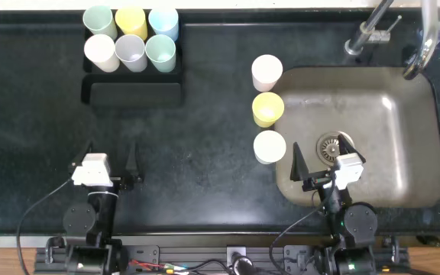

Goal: Store Cups

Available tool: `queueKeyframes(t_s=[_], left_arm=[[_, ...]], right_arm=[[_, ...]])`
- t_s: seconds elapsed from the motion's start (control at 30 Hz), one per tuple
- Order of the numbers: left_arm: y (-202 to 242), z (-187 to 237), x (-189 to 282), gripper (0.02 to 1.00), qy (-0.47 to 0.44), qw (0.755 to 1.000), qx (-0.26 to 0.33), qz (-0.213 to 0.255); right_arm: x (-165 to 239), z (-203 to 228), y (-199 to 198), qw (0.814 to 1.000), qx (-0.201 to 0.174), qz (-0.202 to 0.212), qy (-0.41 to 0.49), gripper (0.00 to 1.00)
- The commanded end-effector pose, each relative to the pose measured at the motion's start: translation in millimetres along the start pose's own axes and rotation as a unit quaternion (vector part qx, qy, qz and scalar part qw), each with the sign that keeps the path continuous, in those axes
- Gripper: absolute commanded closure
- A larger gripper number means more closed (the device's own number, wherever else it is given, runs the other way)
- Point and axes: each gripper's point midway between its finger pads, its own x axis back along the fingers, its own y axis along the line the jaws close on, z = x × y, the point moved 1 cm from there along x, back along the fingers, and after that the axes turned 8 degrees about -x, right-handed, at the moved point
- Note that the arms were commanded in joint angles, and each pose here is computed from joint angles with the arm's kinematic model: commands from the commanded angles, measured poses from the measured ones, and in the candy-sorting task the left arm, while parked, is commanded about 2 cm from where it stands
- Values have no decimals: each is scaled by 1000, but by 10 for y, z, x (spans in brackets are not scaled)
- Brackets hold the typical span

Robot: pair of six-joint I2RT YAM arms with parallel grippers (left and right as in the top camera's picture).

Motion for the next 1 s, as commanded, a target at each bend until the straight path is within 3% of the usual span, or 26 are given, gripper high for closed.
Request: queueKeyframes(t_s=[0.03, 0.27, 0.53, 0.73, 1.0], left_arm=[[-13, -5, 3, 20, -3, 1000, -7, 3], [-62, -288, -56, 18, -5, 997, 71, 24], [-458, -1259, -502, 18, 53, 991, 58, 110], [-1128, -1848, -1014, 18, 127, 974, 39, 183], [-2028, -1744, -1548, 18, 310, 940, 60, 131]], right_arm=[[-2, 30, -12, 1000, -1, 1, -1, 1], [-2, 29, -12, 1000, -1, 1, -1, 3], [-2, 29, -12, 1000, -1, 1, -1, 5], [-2, 29, -12, 1000, 0, 1, -1, 5], [-2, 29, -12, 1000, -1, 1, -1, 3]])
